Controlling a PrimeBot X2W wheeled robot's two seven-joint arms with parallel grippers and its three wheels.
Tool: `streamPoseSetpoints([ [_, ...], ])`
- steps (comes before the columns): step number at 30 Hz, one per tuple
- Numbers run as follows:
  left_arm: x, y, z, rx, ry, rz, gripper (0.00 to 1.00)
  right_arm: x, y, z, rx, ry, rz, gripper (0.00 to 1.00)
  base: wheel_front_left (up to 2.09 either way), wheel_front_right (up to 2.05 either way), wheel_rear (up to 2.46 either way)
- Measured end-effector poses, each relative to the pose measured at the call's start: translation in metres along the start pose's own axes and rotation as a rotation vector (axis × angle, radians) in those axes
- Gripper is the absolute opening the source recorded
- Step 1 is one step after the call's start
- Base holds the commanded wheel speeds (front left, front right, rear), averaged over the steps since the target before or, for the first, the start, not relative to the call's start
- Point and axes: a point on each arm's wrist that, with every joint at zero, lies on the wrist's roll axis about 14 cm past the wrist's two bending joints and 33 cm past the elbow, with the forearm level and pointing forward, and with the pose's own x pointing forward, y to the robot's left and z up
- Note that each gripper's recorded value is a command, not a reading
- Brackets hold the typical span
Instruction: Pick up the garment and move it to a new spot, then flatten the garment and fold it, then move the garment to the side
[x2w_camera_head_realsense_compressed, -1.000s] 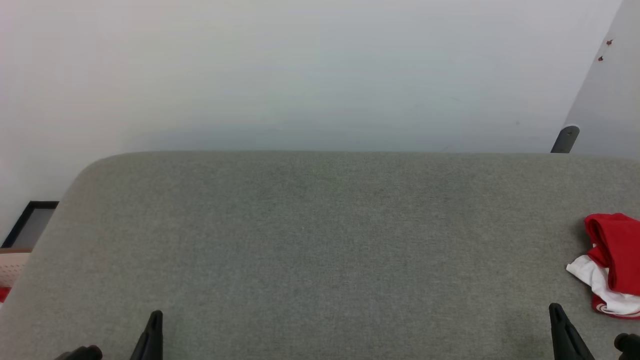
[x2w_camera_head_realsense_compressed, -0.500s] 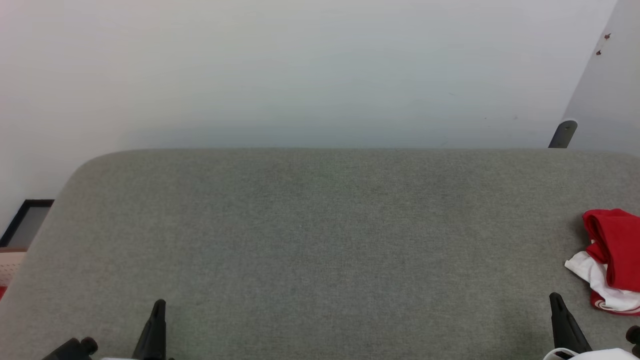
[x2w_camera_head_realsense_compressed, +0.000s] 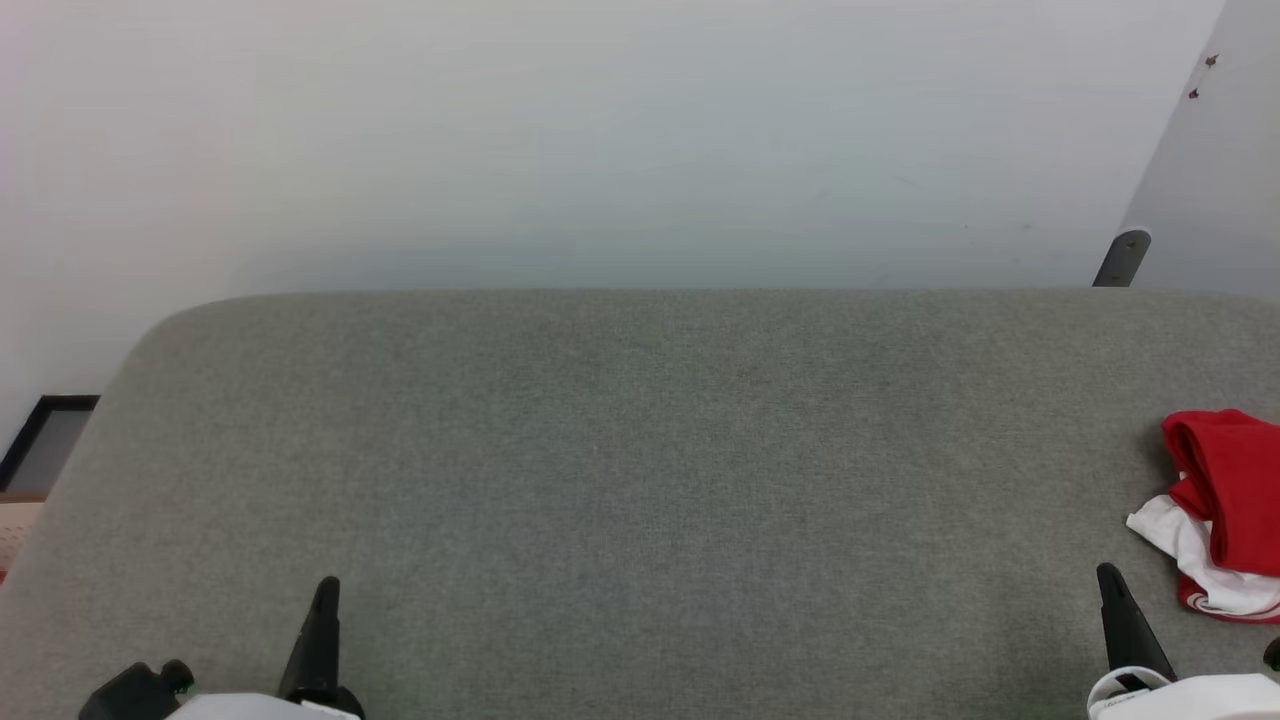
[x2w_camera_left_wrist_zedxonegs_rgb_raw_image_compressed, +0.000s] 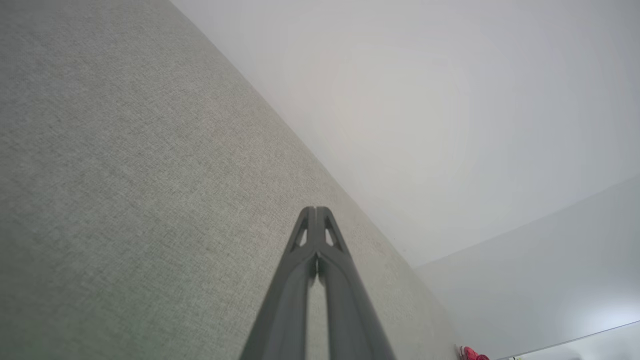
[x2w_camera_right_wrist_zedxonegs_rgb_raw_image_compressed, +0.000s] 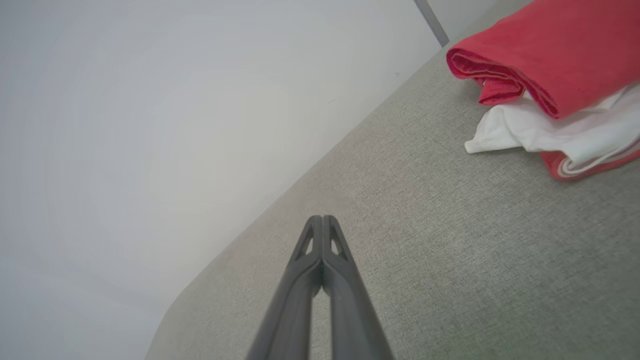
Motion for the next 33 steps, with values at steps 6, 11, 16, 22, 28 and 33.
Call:
streamPoseSetpoints([
  [6,0.004,-0.003,-0.002,-0.07,0.005,-0.001,0.0,0.002,0.001,0.0,0.078,0.003,-0.002,0.0,0.0,0.0,0.0],
  [11,0.007,-0.006,-0.004,-0.127,0.011,-0.006,0.0,0.006,0.004,0.002,0.142,0.0,0.005,0.0,0.0,0.0,0.0],
  [16,0.011,-0.009,-0.004,-0.18,0.014,-0.01,0.0,0.006,0.003,0.002,0.203,0.003,0.0,0.0,0.0,0.0,0.0],
  [22,0.014,-0.012,-0.007,-0.241,0.022,-0.015,0.0,0.01,0.006,0.004,0.271,0.0,0.008,0.0,0.0,0.0,0.0],
  [28,0.018,-0.017,-0.008,-0.298,0.028,-0.023,0.0,0.011,0.006,0.004,0.337,0.002,0.008,0.0,0.0,0.0,0.0],
  [33,0.02,-0.018,-0.01,-0.343,0.034,-0.025,0.0,0.013,0.007,0.004,0.391,0.002,0.01,0.0,0.0,0.0,0.0],
])
